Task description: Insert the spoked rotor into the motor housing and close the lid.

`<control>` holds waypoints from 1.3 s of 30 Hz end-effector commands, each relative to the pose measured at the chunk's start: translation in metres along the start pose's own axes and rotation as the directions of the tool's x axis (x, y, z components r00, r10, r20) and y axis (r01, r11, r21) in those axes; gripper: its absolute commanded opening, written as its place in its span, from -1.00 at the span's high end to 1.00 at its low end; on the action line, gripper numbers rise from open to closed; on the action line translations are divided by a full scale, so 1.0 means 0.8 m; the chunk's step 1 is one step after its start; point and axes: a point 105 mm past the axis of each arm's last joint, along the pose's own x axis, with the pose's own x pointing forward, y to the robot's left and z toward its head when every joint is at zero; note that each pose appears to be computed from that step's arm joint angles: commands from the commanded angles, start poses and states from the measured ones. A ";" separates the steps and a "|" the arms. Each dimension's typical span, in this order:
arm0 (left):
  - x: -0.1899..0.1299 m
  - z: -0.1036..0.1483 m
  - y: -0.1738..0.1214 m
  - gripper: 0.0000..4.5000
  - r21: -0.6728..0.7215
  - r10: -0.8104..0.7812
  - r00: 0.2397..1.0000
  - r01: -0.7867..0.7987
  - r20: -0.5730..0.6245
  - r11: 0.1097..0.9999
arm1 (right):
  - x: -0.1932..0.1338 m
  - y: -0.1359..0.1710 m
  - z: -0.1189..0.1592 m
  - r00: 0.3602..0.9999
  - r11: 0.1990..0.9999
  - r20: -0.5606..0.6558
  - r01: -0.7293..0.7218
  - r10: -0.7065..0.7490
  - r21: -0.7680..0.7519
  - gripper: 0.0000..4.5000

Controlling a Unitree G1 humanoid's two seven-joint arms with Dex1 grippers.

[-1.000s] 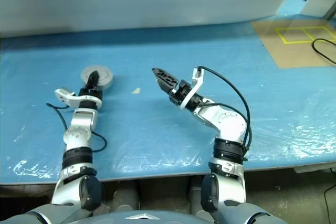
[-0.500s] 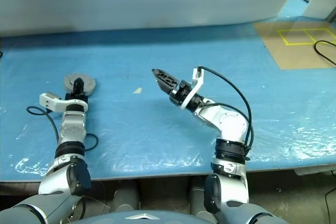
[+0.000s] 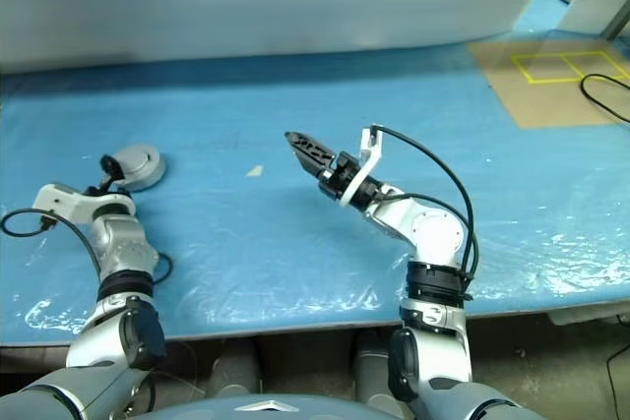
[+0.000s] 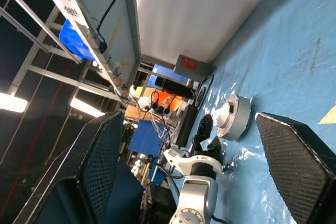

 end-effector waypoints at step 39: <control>-0.220 -0.033 -0.146 -1.00 -0.026 -0.853 -0.098 0.995 -0.513 -0.098 | -0.059 -0.055 -0.024 0.960 0.406 -0.232 -0.153 -0.154 -0.901 -0.94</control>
